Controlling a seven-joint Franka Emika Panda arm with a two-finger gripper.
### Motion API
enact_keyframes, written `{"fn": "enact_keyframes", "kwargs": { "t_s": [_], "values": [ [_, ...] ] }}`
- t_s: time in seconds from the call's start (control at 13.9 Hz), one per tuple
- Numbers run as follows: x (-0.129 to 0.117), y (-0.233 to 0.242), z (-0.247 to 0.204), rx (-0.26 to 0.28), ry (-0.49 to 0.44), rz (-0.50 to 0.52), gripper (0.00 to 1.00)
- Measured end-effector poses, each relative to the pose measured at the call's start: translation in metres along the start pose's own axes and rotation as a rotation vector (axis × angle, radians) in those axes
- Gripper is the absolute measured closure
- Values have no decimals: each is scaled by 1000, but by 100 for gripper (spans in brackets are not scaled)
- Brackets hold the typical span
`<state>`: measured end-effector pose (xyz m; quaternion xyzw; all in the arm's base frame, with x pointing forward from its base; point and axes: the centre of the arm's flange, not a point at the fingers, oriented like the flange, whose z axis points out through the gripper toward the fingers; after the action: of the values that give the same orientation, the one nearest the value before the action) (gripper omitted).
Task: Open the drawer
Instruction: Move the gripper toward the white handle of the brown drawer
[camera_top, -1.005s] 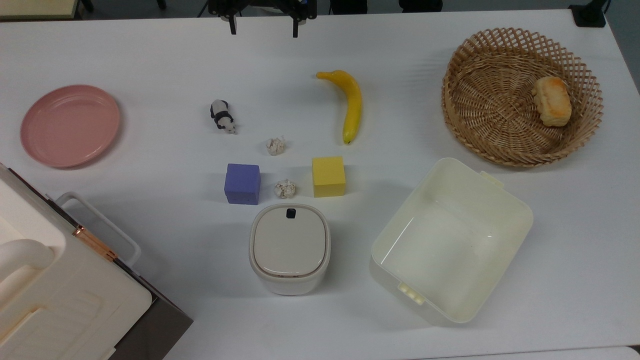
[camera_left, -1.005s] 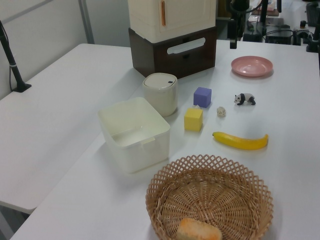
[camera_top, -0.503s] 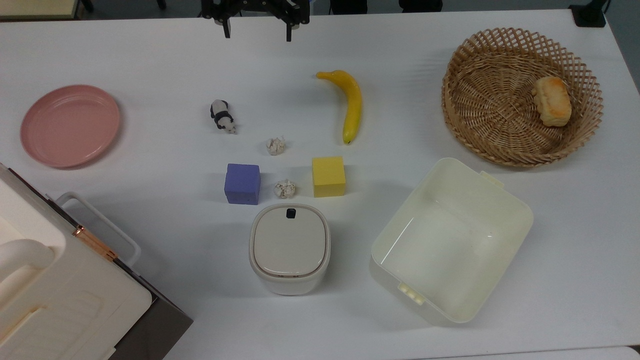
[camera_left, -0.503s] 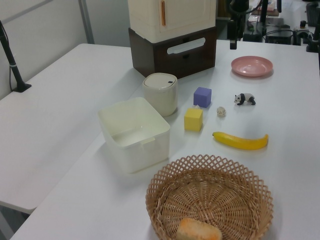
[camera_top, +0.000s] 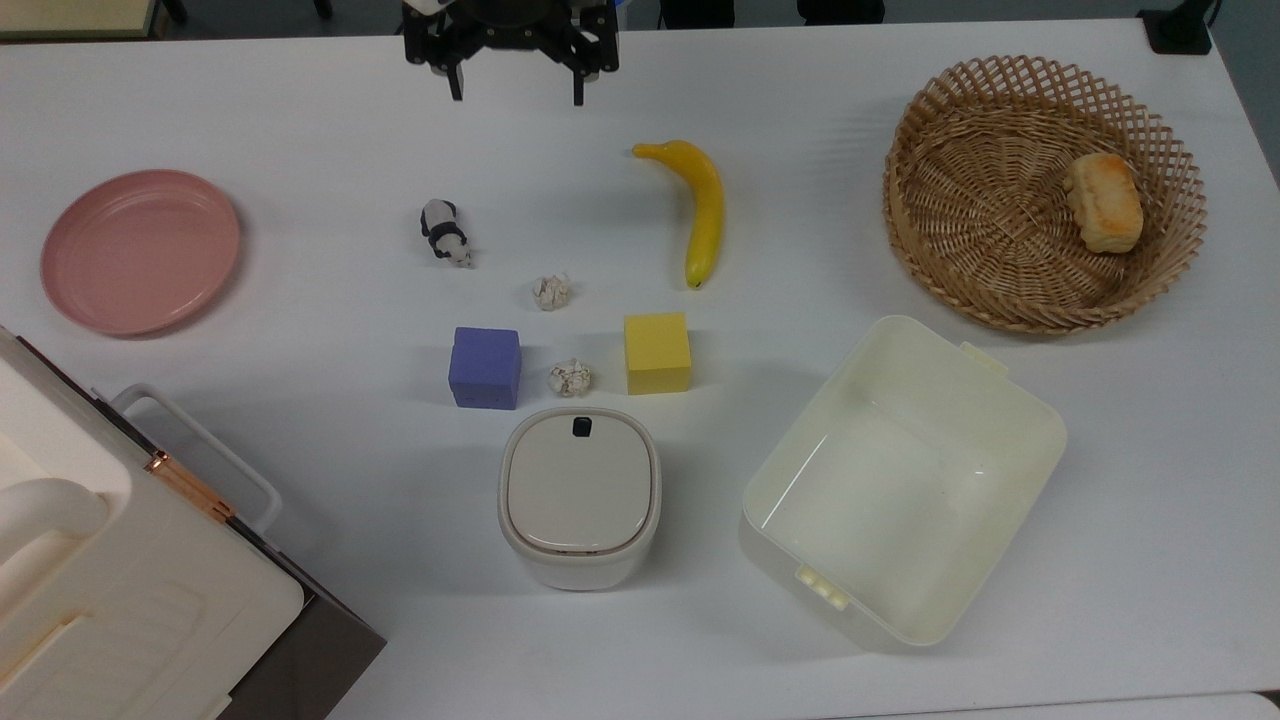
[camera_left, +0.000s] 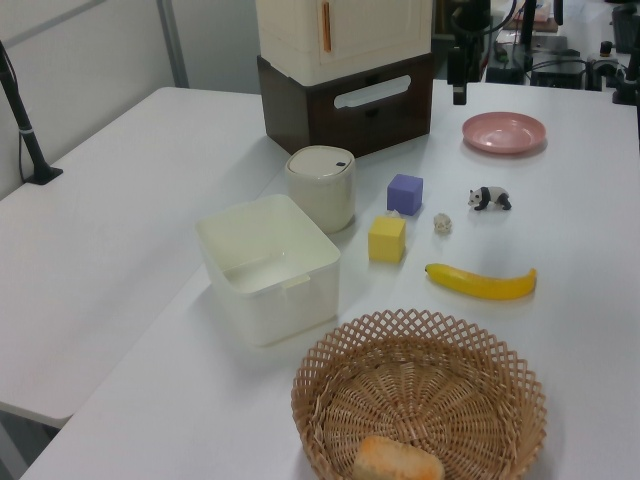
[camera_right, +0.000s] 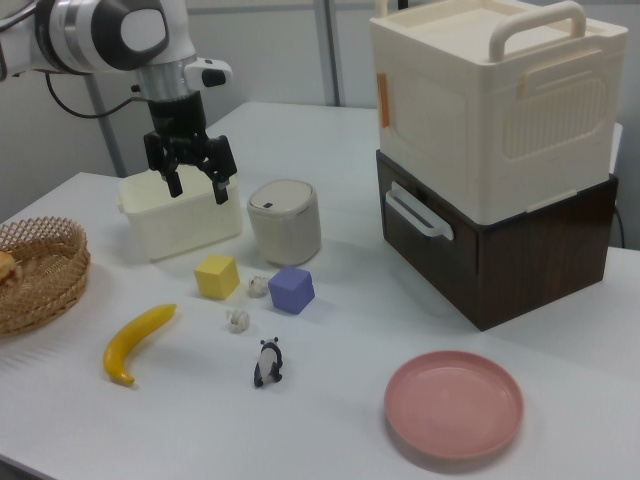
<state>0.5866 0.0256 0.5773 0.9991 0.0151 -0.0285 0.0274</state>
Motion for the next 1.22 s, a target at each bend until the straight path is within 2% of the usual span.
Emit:
{"fn": "enact_keyframes", "kwargs": {
  "t_s": [0.29, 0.43, 0.86, 1.01, 1.22],
  "values": [
    [10, -1, 8, -1, 5, -195, 0],
    [17, -1, 6, -8, 52, -293, 0],
    [59, 29, 39, -38, 156, -397, 0],
    [78, 43, 56, -77, 189, -437, 0],
    [91, 62, 67, -150, 217, -492, 0]
  ]
}}
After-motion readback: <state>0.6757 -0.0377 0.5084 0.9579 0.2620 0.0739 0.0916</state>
